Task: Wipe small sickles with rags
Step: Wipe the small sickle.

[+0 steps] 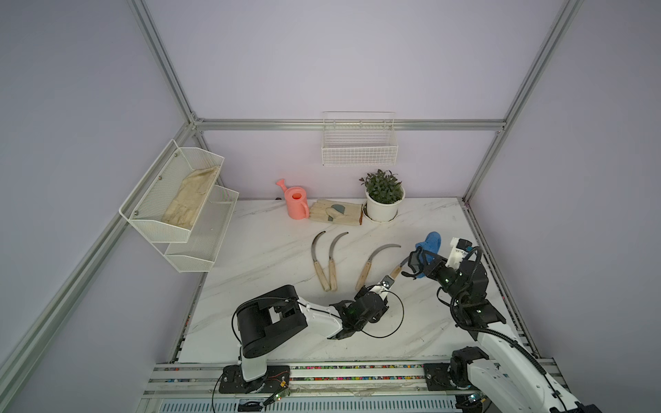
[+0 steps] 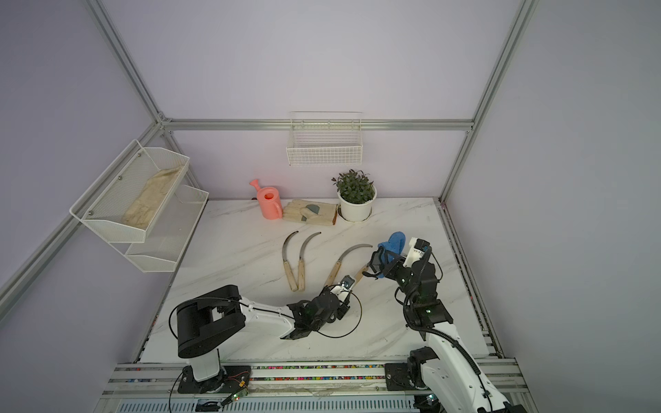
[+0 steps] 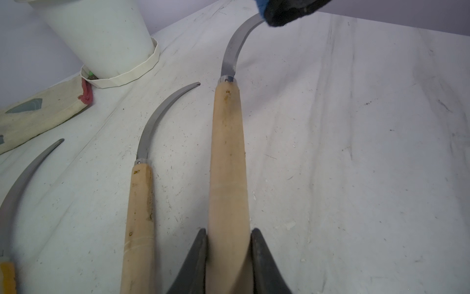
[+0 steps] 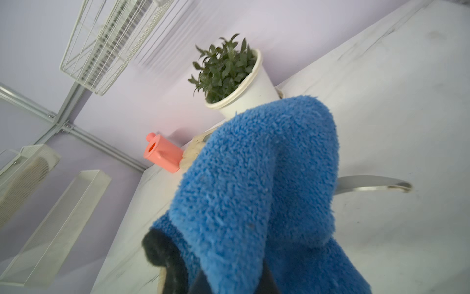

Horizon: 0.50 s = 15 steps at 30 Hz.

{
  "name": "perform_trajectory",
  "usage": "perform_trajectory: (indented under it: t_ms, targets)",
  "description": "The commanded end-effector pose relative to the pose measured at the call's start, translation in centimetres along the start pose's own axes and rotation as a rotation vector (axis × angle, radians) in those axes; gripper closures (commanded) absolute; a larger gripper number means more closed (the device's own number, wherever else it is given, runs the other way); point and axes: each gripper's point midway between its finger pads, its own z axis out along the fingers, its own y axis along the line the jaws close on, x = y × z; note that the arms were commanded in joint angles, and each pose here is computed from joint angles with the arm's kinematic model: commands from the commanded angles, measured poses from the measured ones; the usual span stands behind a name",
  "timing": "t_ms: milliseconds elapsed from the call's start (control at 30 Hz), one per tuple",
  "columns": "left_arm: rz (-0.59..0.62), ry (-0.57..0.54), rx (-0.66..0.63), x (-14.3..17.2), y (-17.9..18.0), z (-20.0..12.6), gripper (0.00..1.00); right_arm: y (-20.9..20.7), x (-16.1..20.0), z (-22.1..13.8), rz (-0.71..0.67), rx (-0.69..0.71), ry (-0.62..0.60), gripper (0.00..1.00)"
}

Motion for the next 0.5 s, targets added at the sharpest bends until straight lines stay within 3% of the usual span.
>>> perform_trajectory:
  t_ms: [0, 267, 467]
  targets:
    - [0.048, -0.127, 0.05, -3.6, -1.1, -0.2, 1.0, 2.3, 1.7, 0.9, -0.032, -0.082, 0.085, 1.0]
    - [0.106, -0.248, 0.159, -5.1, -2.3, -2.0, 1.0, -1.9, 5.6, 5.2, -0.019, 0.056, 0.191, 1.0]
    - [0.095, -0.294, 0.202, -5.4, -1.6, -3.0, 1.0, -3.8, 7.5, 6.0, -0.008, 0.108, 0.232, 1.0]
